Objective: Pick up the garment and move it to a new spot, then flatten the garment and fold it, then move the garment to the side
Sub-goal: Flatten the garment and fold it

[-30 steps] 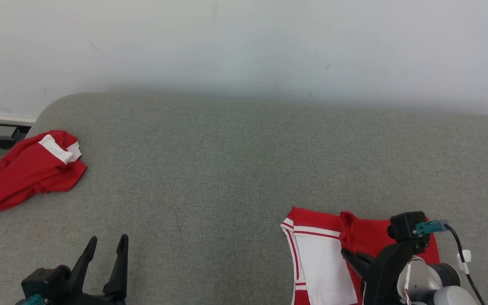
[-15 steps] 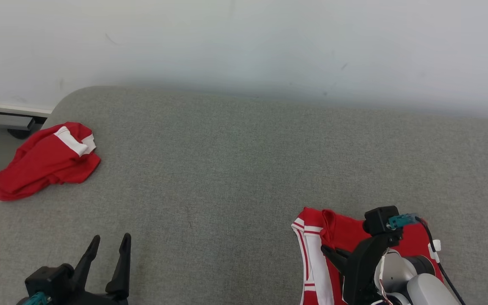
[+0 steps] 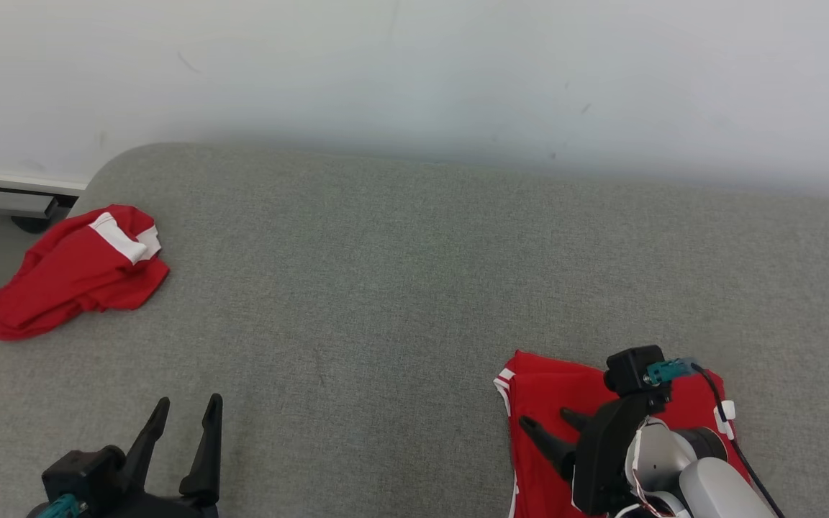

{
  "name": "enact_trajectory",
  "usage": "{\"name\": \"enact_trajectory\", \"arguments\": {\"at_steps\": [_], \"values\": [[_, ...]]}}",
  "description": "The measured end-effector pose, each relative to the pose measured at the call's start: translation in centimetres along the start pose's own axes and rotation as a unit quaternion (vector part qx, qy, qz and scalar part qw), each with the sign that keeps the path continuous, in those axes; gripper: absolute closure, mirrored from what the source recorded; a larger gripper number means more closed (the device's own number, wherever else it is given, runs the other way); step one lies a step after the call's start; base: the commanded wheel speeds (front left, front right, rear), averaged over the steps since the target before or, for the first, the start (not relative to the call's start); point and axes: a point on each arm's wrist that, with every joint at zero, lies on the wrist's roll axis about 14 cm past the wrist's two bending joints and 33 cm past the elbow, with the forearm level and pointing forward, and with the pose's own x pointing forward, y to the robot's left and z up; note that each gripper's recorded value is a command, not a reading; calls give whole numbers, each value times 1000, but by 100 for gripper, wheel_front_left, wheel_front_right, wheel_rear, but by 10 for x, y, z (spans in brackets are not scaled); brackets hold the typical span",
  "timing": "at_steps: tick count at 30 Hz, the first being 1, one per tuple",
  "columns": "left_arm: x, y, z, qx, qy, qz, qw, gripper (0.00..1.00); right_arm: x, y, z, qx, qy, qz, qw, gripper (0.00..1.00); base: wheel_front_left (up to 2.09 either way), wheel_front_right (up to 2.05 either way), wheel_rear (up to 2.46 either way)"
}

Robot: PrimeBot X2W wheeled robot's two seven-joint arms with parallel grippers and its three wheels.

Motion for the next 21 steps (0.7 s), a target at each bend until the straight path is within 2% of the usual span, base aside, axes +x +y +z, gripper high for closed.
{"name": "enact_trajectory", "arguments": {"at_steps": [9, 15, 21], "values": [[4, -5, 0, 0, 0, -7, 1000, 0, -10, -7, 40, 16, -80, -4, 997, 0, 0, 0, 0], [8, -9, 4, 1, -6, -14, 1000, 0, -35, -61, 61, 7, -120, -98, 988, 0, 0, 0, 0], [10, -16, 3, 2, -5, -25, 1000, 0, -66, -109, 50, 37, -118, -174, 977, 0, 0, 0, 0]]}}
